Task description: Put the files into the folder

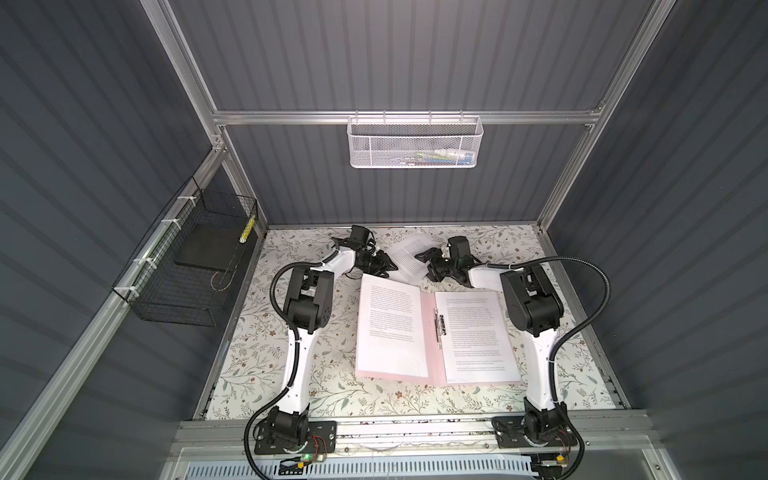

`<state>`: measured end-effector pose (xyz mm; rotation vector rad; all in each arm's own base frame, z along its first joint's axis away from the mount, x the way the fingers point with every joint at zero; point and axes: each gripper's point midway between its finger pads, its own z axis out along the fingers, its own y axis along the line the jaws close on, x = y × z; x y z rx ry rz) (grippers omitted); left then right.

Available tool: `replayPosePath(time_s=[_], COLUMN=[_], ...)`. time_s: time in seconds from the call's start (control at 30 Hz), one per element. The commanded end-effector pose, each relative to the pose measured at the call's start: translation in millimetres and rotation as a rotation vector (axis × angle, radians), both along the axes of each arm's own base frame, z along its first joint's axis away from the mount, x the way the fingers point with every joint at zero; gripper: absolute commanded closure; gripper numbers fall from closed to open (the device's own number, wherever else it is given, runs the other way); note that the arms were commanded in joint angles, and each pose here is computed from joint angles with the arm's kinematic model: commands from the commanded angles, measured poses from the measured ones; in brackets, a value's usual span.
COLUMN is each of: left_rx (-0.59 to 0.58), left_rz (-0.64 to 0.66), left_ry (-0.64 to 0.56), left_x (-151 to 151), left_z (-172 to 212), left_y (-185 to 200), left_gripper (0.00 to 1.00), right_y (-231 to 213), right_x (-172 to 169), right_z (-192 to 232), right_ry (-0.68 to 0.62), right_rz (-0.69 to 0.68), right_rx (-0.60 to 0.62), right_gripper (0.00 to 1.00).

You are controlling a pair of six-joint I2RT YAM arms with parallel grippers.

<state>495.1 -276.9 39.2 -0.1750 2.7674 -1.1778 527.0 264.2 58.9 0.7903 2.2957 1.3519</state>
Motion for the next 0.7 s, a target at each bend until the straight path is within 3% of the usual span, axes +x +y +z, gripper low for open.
replayPosePath(time_s=[0.0,0.2,0.33,0.53,0.67], left_rx=[0.149,0.100,0.017,-0.145,-0.173], left_rz=[0.025,0.020,0.001,-0.070,-0.068], left_ry=[0.202,0.183,0.128,-0.047,-0.201], left_x=[-39.1,-31.3,-11.7,17.4,8.4], left_z=[-71.7,-60.8,-28.8,72.2,143.7], left_y=[21.2,17.3,12.3,-11.1,-2.0], left_gripper=[0.50,0.50,0.47,0.30,0.00], right_y=[-5.7,-7.4,-5.6,-9.0,-16.8], right_x=[8.9,3.0,3.4,6.5,-2.8], right_z=[-7.9,-14.4,-8.0,27.9,71.7], right_ry=[-0.003,0.003,-0.032,-0.114,-0.178], right_rz=[-0.087,-0.148,-0.126,-0.060,0.053], right_rx=[0.020,0.046,0.038,0.006,-0.066], right_gripper=[0.47,0.71,1.00,1.00,1.00])
